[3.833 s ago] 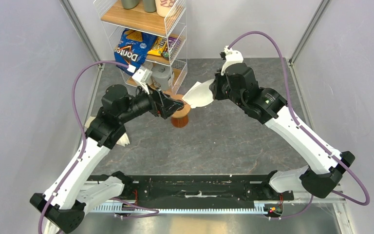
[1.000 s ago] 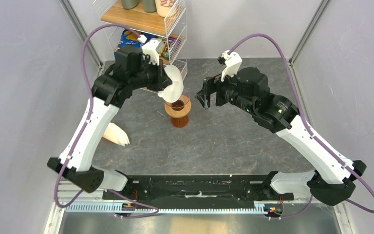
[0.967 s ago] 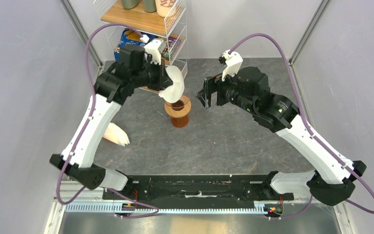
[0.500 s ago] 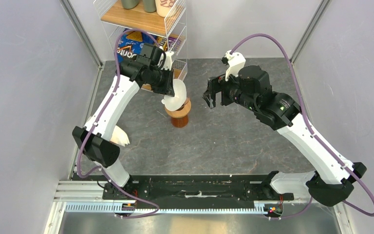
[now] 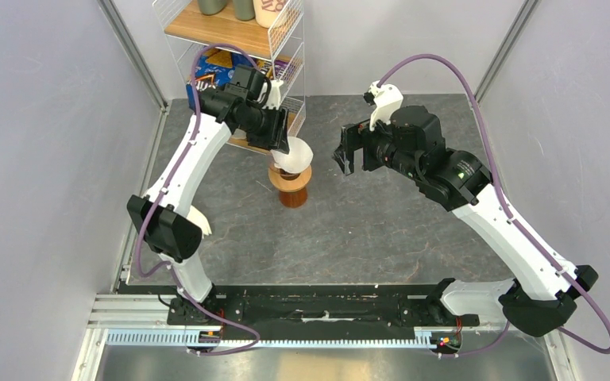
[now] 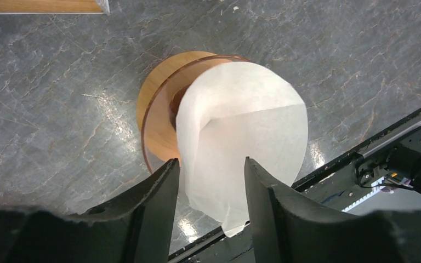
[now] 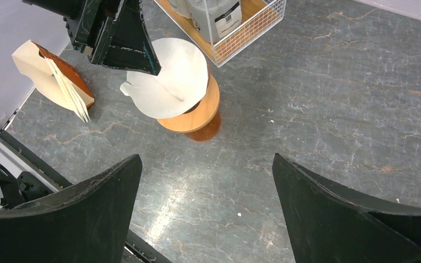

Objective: Place the coffee filter in the dripper

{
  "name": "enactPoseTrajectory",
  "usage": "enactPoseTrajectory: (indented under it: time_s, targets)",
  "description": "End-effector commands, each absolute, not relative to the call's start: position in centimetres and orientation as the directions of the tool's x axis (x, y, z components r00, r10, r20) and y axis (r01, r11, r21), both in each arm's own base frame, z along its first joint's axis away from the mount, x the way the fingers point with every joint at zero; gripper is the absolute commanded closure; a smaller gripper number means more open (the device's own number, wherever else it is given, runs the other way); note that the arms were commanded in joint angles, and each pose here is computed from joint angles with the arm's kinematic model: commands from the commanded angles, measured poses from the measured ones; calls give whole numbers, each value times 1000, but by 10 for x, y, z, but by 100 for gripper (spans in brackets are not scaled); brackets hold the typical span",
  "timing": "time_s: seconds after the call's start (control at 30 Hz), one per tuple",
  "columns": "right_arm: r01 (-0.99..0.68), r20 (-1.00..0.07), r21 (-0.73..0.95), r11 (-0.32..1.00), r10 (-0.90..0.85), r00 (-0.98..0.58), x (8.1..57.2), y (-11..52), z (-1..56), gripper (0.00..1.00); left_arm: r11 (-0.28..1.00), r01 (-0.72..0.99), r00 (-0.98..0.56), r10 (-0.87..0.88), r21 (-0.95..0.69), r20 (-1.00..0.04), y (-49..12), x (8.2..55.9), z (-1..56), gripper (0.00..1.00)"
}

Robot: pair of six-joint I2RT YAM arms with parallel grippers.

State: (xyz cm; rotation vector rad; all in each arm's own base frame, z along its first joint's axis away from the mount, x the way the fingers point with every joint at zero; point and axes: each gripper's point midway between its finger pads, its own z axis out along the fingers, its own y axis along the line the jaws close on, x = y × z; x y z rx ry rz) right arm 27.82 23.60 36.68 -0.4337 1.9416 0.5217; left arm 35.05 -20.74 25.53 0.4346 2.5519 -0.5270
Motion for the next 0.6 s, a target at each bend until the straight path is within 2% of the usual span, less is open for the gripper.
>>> enactPoseTrajectory:
  time_s: [0.0,0.13,0.27,0.33,0.47,0.57]
  targets:
    - [-520,-933,167,838,-37,-358,276,230,387,3,859,421,-818,222,-289,-531,-204,352,260,43]
    - [-524,-933,167,835,-38,-358,276,230,388,3,839,433,-793,182,-328,-582,-199,353,280,36]
    - [-544,-933,152,825,-61,-354,273,230,385,3,831,499,-642,161,-248,-750,-184,349,324,29]
    - [-569,-933,142,810,-83,-351,271,233,382,3,803,558,-582,198,-209,-789,-183,341,333,26]
    - [-618,-933,120,777,-124,-337,266,235,378,3,658,721,-538,335,-216,-773,-198,316,324,37]
    - [-626,-932,124,770,-127,-341,264,233,376,3,643,728,-552,342,-240,-760,-203,318,314,47]
